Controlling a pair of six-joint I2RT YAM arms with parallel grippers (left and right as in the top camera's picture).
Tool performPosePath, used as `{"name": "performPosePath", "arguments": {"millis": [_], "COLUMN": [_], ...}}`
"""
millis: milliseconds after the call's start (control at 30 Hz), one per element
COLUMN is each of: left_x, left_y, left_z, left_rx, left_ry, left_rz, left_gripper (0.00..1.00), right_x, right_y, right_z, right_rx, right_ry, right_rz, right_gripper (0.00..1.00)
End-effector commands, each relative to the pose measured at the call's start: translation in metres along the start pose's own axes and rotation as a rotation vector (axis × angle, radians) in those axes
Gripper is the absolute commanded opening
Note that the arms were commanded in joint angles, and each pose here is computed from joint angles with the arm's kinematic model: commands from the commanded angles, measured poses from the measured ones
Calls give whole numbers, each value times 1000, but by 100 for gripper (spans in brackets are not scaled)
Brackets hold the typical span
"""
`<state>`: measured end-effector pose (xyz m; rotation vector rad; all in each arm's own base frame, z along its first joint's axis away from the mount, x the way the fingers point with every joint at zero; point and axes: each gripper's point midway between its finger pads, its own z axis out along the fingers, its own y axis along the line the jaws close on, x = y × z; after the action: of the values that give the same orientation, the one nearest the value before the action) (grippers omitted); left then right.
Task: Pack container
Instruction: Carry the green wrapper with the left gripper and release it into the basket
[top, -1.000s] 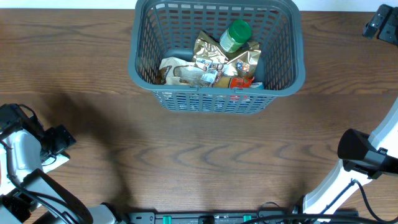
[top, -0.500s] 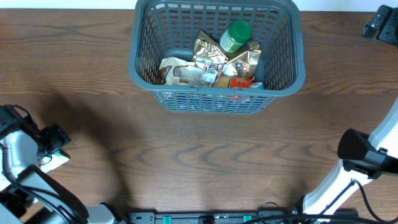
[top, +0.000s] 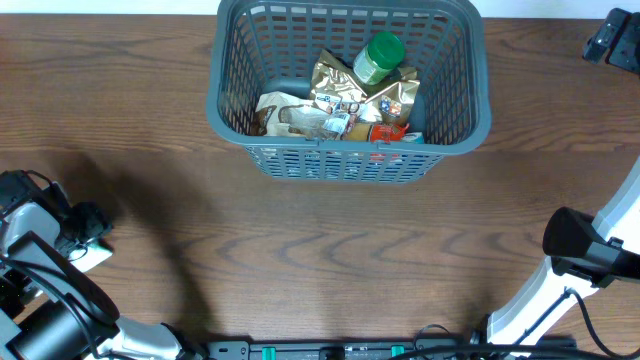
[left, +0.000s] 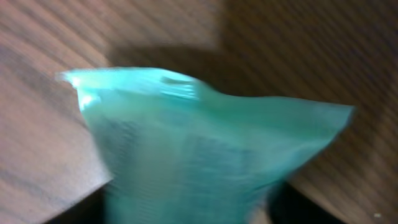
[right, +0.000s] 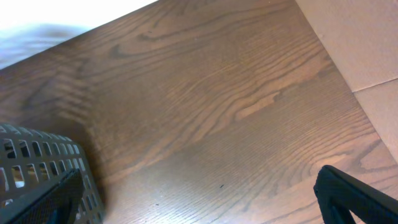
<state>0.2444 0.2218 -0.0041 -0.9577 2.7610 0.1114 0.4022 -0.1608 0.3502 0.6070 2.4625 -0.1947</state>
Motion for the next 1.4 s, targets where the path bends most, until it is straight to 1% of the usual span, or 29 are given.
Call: {"name": "performPosePath", "arguments": {"millis": [0, 67, 133, 200, 233, 367, 467, 633, 667, 733, 833, 900, 967, 1000, 1067, 1133, 1200, 1233, 1300, 1367], "left_x": [12, 11, 8, 2, -3, -31, -53, -81, -85, -89, -92, -85, -71, -64, -40, -19, -5, -1, 0, -5], "left_y": [-5, -11, -20, -29, -34, -48, -66, -123, -140, -162, -204, -238, -274, -291, -330, -362, -391, -409, -429, -448], "left_z": [12, 11, 8, 1, -4, -42, -88, -193, -220, -258, -319, -356, -383, -391, -403, -409, -411, -410, -403, -383], "left_rx": [38, 73, 127, 179, 202, 230, 237, 275, 289, 289, 269, 265, 255, 250, 234, 198, 167, 167, 175, 179], "left_ry": [49, 45, 35, 18, 6, -60, -117, -216, -248, -310, -470, -588, -697, -744, -849, -942, -1023, -1059, -1080, -1060], "left_rz": [14, 12, 8, -7, -20, -57, 4, 172, 226, 315, 517, 721, 946, 1054, 1356, 1624, 1807, 1851, 1874, 1885], "left_gripper": [47, 40, 30, 15, 5, 6, 6, 6, 6, 5, 6, 5, 6, 6, 6, 6, 6, 6, 5, 6], "right_x": [2, 2, 2, 2, 2, 2, 3, 2, 2, 2, 2, 2, 2, 3, 2, 3, 3, 2, 3, 4], "right_y": [-3, -3, -3, -3, -3, -3, -2, -1, -1, -1, -1, -1, 2, 4, 8, 10, 10, 10, 10, 10], "right_z": [3, 3, 3, 3, 3, 3, 3, 3, 3, 3, 3, 3, 3, 3, 3, 2, 3, 2, 2, 2], "right_rx": [8, 8, 8, 8, 8, 7, 4, 3, 2, 2, 2, 1, -15, -28, -50, -62, -62, -62, -62, -62], "right_ry": [11, 14, 14, 14, 14, 14, 15, 14, 13, 13, 13, 14, 15, 16, 16, 17, 17, 16, 17, 21], "right_rz": [-11, -11, -11, -11, -12, -24, -29, -27, -27, -27, -27, -27, -27, -27, -26, -26, -26, -26, -26, -26], "right_gripper": [99, 99, 99, 99, 99, 99, 99, 99, 99, 99, 99, 99, 99, 99, 99, 99, 99, 99, 99, 99]}}
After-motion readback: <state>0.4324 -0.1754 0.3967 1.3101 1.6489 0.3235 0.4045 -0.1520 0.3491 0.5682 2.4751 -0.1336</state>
